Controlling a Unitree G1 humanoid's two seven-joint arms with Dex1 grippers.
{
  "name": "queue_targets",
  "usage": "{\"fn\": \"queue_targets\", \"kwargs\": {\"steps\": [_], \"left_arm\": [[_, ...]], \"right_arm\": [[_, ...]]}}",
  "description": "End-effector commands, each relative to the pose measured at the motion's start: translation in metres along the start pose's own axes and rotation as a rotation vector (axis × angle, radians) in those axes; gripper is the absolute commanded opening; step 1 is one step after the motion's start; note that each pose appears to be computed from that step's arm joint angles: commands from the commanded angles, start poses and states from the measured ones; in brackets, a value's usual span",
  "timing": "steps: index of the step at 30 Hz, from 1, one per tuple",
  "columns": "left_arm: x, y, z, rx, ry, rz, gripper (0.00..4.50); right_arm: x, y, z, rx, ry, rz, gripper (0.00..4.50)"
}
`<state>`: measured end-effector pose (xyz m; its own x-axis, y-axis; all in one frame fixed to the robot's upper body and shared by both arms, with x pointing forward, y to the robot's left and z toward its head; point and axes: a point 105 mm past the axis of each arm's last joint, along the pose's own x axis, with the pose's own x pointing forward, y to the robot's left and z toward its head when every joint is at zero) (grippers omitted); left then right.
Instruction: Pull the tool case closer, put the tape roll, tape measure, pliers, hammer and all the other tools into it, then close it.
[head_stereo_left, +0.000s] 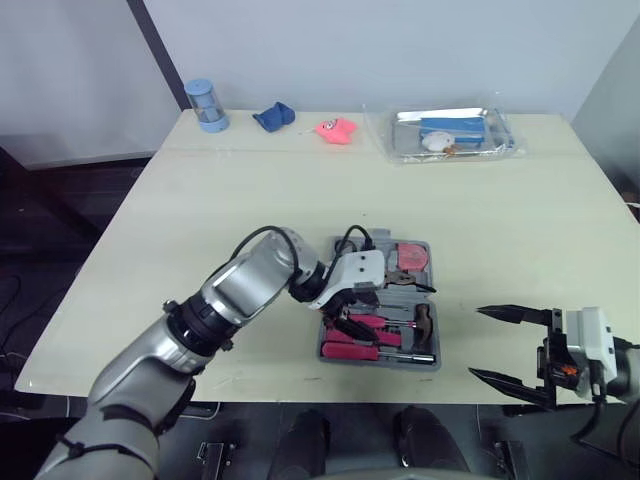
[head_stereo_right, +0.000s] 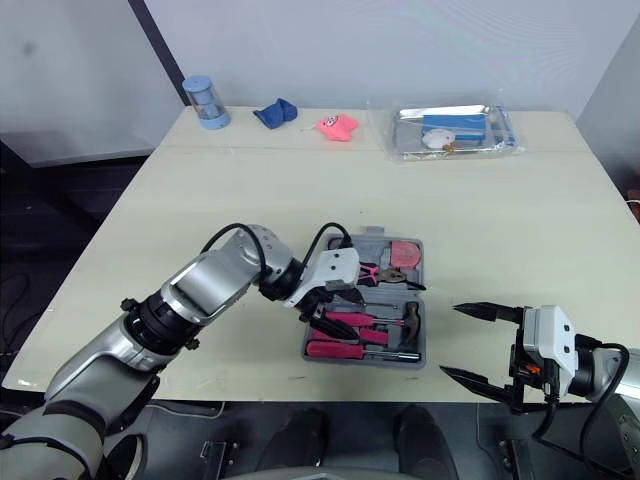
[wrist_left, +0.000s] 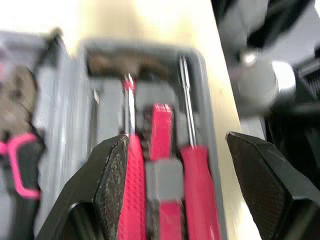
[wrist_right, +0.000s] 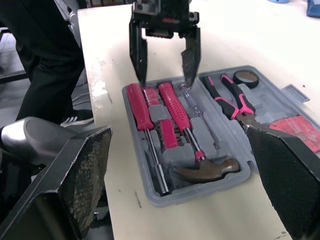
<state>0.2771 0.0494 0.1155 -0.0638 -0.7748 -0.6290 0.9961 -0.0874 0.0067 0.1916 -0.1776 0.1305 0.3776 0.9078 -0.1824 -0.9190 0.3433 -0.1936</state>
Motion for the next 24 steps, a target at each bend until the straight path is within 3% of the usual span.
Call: {"fn": "queue_targets", "kwargs": {"steps": [1, 4, 8, 15, 19, 23, 24], "left_arm": [[-0.001, 0.005, 0.011, 0.085, -0.131, 0.045, 3.32], [-0.005, -0.003, 0.009, 0.15, -0.27, 0.038, 3.32], [-0.007, -0.004, 0.006, 0.122, -0.369, 0.054, 3.32], [-0.004, -0.011, -0.01, 0.109, -0.41, 0.03, 3.32], [0.002, -0.013, -0.022, 0.098, -0.407, 0.015, 2.34], [0.009, -0.012, -0.031, 0.094, -0.398, 0.01, 0.29], [0.011, -0.012, -0.031, 0.094, -0.4, 0.009, 0.06]], "right_arm": [[0.002, 0.0, 0.006, -0.018, -0.025, 0.0, 4.5], [0.002, -0.001, 0.006, -0.015, -0.031, -0.004, 4.5], [0.003, -0.002, 0.005, -0.015, -0.032, -0.001, 4.5], [0.004, -0.003, 0.005, -0.016, -0.034, 0.004, 4.5], [0.003, -0.004, 0.006, -0.019, -0.033, 0.001, 4.5], [0.002, -0.004, 0.006, -0.022, -0.03, -0.001, 4.5], [0.002, -0.004, 0.006, -0.022, -0.03, -0.001, 4.5]]}}
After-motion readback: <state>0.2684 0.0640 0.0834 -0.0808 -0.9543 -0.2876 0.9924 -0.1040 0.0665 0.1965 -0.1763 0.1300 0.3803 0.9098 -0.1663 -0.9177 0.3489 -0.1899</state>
